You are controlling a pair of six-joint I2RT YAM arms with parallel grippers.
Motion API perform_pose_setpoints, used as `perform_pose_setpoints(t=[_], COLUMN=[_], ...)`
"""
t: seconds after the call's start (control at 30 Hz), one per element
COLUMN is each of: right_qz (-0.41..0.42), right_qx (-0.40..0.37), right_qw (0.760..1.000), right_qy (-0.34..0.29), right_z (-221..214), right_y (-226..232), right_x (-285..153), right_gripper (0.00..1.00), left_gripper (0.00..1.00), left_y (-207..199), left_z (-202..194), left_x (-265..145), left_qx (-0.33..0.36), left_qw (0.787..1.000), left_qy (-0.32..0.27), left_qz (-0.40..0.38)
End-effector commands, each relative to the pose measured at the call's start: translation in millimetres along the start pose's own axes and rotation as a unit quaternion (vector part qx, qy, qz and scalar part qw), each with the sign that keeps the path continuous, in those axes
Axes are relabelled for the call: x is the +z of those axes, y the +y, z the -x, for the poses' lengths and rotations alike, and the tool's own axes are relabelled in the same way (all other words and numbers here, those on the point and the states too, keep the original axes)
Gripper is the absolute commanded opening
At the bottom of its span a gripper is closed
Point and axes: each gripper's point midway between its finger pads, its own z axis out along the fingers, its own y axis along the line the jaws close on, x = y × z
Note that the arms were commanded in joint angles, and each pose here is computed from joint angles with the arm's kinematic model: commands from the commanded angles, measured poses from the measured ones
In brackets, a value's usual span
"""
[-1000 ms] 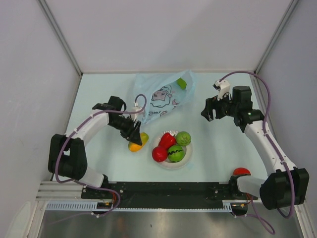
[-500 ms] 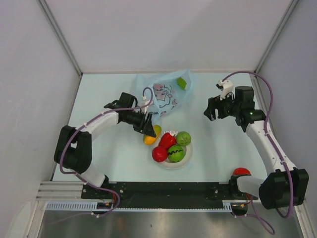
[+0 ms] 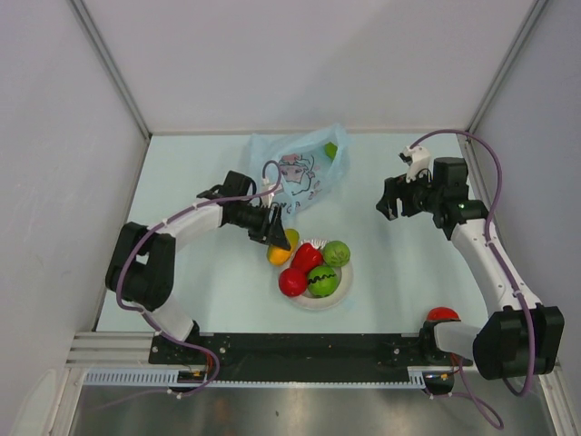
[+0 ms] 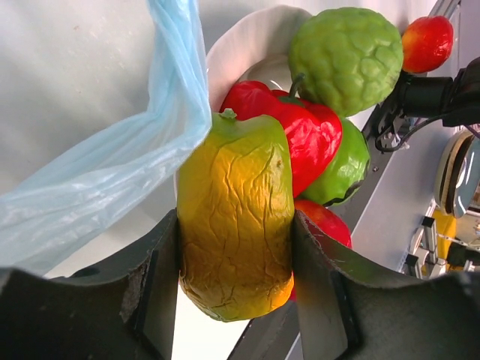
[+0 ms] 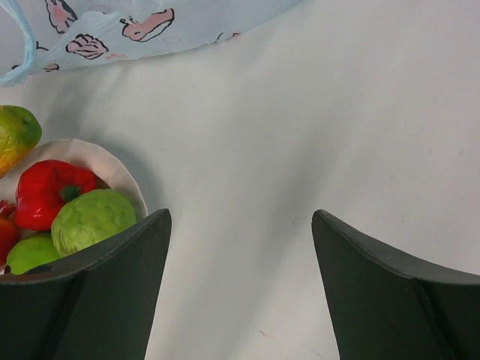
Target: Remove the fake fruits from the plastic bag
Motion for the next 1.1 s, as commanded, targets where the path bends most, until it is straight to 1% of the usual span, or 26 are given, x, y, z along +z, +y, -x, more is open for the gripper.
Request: perform_pose_setpoints(t=[0.0,0.13,0.3,0.33,0.4,0.47,0.57,0.6,0.67,0.77,0.9,0.97,1.0,1.03,1.07], right_qz=[-0.001,0.0,0.007,0.01,0.011,0.013,0.012,0.012,0.011,0.01,0.019,0.034,0.041,0.055,0.066], right_qx=[-0.001,0.0,-0.005,-0.005,-0.005,-0.006,-0.006,-0.006,-0.004,-0.006,-0.023,-0.038,-0.078,-0.082,-0.103], right_qw=[1.0,1.0,1.0,1.0,1.0,1.0,1.0,1.0,1.0,1.0,0.999,0.998,0.995,0.992,0.989], right_qy=[-0.012,-0.011,-0.009,-0.007,-0.002,-0.001,-0.003,-0.004,-0.006,-0.004,0.012,0.036,0.041,0.074,0.088], right_z=[6.9,6.7,5.2,4.3,1.5,1.2,2.2,2.9,3.6,2.8,-1.3,-10.1,-7.2,-20.4,-25.0], right_y=[-3.9,-4.9,-3.8,-2.3,-1.9,-1.1,-1.5,-1.6,-1.6,-1.8,1.9,6.5,5.5,10.0,11.4], right_x=[3.9,7.2,8.1,8.1,8.1,8.2,8.4,8.5,8.2,7.6,2.4,-3.4,-5.9,-11.9,-16.4], right_gripper=[0.81,0.81,0.82,0.82,0.82,0.82,0.82,0.83,0.83,0.83,0.84,0.84,0.84,0.84,0.85], left_gripper=[0.42,0.54,0.63,0.67,0.7,0.77,0.8,0.84,0.85,0.93,0.94,0.94,0.94,0.95,0.95], left_y=[-1.2,-3.0,-11.6,-11.7,-12.4,-12.8,-12.7,-12.5,-12.7,-12.9,-10.0,-6.6,-6.9,-4.5,-3.5], left_z=[-1.7,-11.8,-13.5,-12.9,-11.4,-10.4,-10.2,-10.1,-9.9,-9.5,-7.0,-5.6,-3.2,-2.3,-0.7], left_x=[0.4,3.2,6.6,7.7,8.5,8.2,7.6,6.9,6.4,5.6,4.6,3.7,2.9,1.9,1.3], left_qx=[-0.006,-0.012,-0.025,-0.028,-0.028,-0.029,-0.028,-0.028,-0.025,-0.021,-0.009,-0.001,0.004,0.009,0.012], left_qw=[1.0,1.0,0.999,0.999,0.999,0.999,0.999,0.999,0.999,1.0,1.0,1.0,1.0,1.0,1.0], left_qy=[-0.007,-0.001,0.002,0.003,0.004,0.005,0.003,0.002,0.001,0.0,-0.005,-0.007,-0.008,-0.009,-0.01], left_qz=[0.004,-0.004,-0.028,-0.029,-0.029,-0.029,-0.027,-0.026,-0.023,-0.022,-0.012,-0.002,0.001,0.006,0.011])
